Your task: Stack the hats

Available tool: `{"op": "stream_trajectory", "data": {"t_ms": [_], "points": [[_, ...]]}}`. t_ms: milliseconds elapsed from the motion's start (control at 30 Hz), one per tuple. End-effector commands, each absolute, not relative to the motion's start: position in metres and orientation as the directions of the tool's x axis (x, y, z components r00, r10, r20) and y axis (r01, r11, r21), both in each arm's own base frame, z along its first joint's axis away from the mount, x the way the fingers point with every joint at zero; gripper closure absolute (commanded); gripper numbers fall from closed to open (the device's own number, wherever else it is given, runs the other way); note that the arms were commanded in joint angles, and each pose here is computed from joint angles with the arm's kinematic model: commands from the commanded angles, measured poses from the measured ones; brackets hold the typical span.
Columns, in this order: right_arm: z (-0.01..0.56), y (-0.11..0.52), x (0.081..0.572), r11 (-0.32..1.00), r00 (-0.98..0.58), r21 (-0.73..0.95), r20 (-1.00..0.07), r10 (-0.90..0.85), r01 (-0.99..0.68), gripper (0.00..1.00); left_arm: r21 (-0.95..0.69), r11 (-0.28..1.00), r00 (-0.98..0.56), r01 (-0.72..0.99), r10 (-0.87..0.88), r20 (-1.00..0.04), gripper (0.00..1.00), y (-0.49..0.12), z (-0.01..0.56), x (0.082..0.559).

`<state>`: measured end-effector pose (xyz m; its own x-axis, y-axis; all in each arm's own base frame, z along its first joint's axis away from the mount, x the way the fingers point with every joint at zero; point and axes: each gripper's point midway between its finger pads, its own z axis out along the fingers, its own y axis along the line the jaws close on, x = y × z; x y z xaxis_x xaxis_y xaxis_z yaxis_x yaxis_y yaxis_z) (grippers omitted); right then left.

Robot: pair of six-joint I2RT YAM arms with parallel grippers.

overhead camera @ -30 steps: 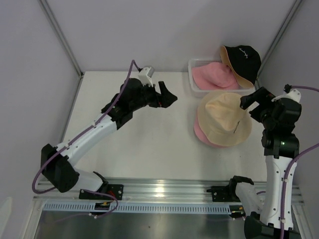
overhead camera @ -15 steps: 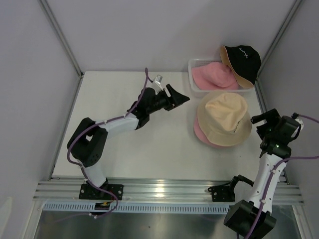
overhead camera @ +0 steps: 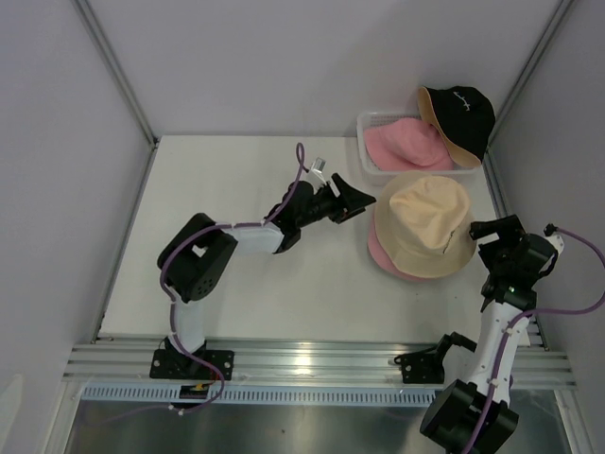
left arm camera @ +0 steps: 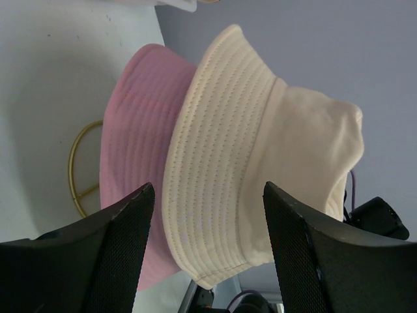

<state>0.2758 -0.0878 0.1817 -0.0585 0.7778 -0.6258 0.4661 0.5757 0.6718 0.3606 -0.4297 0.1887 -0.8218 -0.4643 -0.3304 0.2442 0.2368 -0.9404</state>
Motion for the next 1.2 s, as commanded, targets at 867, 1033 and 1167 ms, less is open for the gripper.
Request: {"op": "stream_trajectory", "data": {"t_ms": [867, 1033, 1167], "points": [[0.186, -0.095, 0.304, 0.622, -0.1, 0.67, -0.644, 0.758, 0.406, 0.11, -0.956, 0.034, -0.846, 0.29, -0.457, -0.273, 0.43, -0.48, 0.203, 0.364], [0.188, -0.099, 0.304, 0.622, -0.09, 0.662, -0.651, 0.754, 0.418, 0.11, -0.963, 0.062, -0.847, 0.261, -0.464, -0.259, 0.96, -0.478, 0.198, 0.365], [0.186, -0.098, 0.303, 0.614, -0.092, 0.664, -0.644, 0.76, 0.426, 0.12, -0.968, 0.127, -0.832, 0.216, -0.495, -0.251, 0.99, -0.47, 0.185, 0.368]]}}
